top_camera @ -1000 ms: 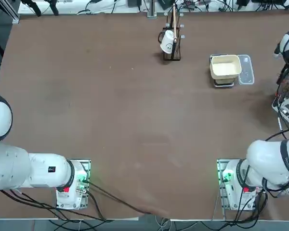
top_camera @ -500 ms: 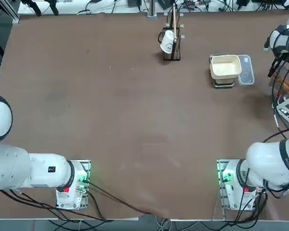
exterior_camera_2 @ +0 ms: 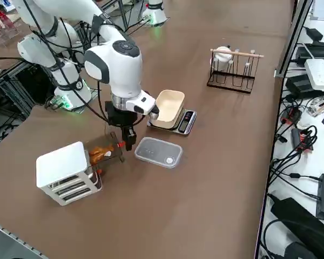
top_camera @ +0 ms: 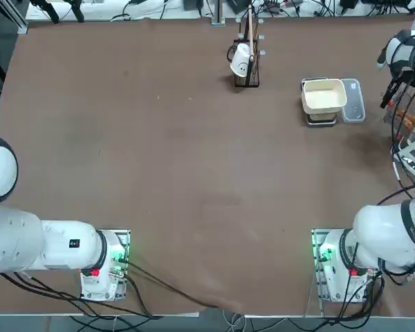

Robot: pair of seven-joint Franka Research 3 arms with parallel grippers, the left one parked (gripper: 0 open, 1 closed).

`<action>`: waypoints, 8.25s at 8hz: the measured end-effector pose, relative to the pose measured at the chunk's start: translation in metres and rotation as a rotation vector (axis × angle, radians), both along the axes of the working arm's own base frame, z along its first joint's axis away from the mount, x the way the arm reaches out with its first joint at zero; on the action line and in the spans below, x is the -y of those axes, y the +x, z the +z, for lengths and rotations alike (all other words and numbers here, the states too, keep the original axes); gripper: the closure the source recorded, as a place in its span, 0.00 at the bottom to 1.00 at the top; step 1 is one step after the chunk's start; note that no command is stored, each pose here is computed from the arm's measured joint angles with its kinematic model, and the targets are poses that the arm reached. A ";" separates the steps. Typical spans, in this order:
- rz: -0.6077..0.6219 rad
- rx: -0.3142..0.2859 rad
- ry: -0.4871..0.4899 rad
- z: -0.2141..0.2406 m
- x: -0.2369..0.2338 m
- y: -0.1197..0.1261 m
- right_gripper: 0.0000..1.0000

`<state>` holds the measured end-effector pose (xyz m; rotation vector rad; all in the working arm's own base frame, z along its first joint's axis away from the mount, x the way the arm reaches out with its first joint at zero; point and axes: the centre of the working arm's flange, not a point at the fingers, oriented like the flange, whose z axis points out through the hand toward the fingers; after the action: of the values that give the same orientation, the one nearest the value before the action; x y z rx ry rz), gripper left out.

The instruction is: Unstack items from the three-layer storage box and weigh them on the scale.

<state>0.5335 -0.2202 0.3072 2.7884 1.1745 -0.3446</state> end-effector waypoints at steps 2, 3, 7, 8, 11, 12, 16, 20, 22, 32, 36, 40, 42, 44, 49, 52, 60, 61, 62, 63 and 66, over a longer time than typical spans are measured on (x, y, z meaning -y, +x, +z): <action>-0.071 -0.056 0.061 0.051 -0.007 0.017 0.06; -0.085 -0.078 0.073 0.081 -0.009 0.022 0.06; -0.065 -0.094 0.048 0.076 0.055 -0.016 0.11; -0.070 -0.083 0.056 0.050 0.068 -0.031 0.12; -0.047 -0.048 0.065 0.001 0.061 -0.047 0.13; -0.046 -0.049 0.067 -0.002 0.060 -0.049 0.14; -0.051 -0.011 0.058 -0.007 0.066 -0.052 0.17; -0.062 -0.003 0.060 -0.014 0.071 -0.061 0.54; -0.060 -0.019 0.064 -0.008 0.066 -0.061 0.65; -0.495 0.036 0.149 0.080 -0.083 0.013 0.65; -0.729 0.047 0.160 0.008 -0.160 0.049 0.65; -0.741 0.054 0.160 -0.004 -0.176 0.056 0.28; -0.746 0.068 0.161 0.003 -0.171 0.058 0.00; -0.653 0.049 0.130 0.022 -0.146 0.054 0.10; -0.179 -0.082 0.060 0.029 -0.029 0.019 0.97; -0.069 -0.058 0.013 0.000 -0.026 0.012 0.98; -0.094 -0.131 -0.014 -0.018 0.017 -0.023 0.98; -0.094 -0.143 -0.028 -0.017 0.024 -0.027 0.98; -0.102 -0.154 -0.040 -0.017 0.035 -0.033 0.98; -0.110 -0.168 -0.052 -0.019 0.047 -0.041 0.98; -0.134 -0.201 -0.068 -0.021 0.070 -0.059 0.98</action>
<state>0.4746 -0.2899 0.2864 2.8322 0.9920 -0.6780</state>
